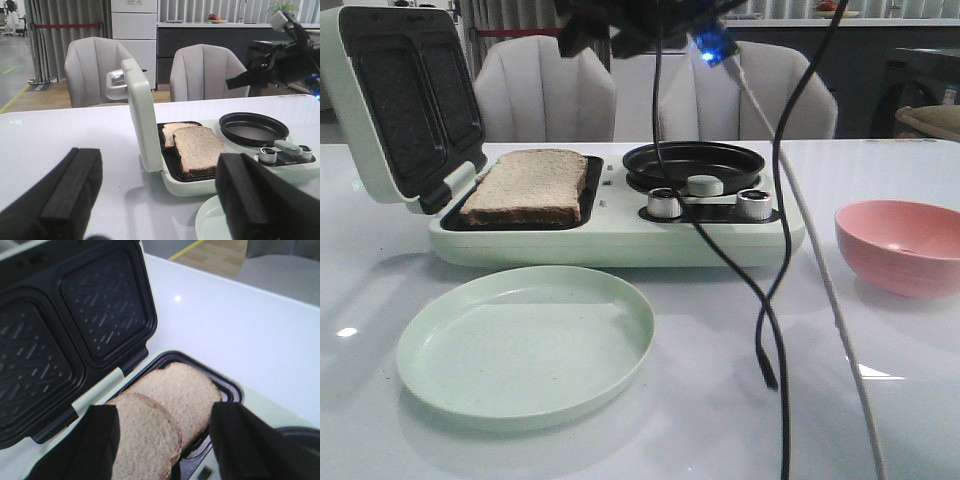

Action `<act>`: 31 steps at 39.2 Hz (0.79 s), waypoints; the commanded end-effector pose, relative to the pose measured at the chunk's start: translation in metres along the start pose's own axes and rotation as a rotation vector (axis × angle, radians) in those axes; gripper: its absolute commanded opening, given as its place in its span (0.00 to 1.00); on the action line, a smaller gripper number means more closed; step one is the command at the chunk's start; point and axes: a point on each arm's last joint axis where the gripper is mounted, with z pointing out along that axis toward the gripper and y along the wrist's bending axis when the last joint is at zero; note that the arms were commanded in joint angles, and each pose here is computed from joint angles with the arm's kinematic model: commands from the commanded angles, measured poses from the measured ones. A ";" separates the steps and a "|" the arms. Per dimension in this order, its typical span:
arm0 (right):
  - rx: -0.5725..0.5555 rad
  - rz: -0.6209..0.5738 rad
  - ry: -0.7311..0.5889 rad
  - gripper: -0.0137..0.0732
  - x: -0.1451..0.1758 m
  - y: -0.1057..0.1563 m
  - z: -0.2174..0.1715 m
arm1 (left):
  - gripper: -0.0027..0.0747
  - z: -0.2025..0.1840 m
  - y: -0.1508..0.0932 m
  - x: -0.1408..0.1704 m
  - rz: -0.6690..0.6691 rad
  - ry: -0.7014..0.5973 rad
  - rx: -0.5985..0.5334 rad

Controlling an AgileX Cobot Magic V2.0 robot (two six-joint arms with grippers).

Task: Make breakfast with bread and shrimp
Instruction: 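Withdraw the right gripper up and away from the sandwich maker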

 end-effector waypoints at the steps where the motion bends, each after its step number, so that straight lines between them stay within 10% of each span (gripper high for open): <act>1: 0.030 -0.065 -0.149 0.73 -0.054 0.005 -0.045 | 0.72 -0.002 -0.001 -0.014 -0.019 -0.089 0.015; 12: -0.038 -0.069 -0.032 0.73 -0.071 0.001 -0.096 | 0.72 -0.002 -0.001 -0.014 -0.019 -0.089 0.015; 22: 0.222 -0.108 0.193 0.73 -0.072 -0.016 -0.147 | 0.72 -0.002 -0.001 -0.014 -0.019 -0.089 0.015; 31: 0.306 -0.112 0.062 0.73 -0.089 -0.006 -0.206 | 0.72 -0.002 -0.001 -0.014 -0.019 -0.089 0.015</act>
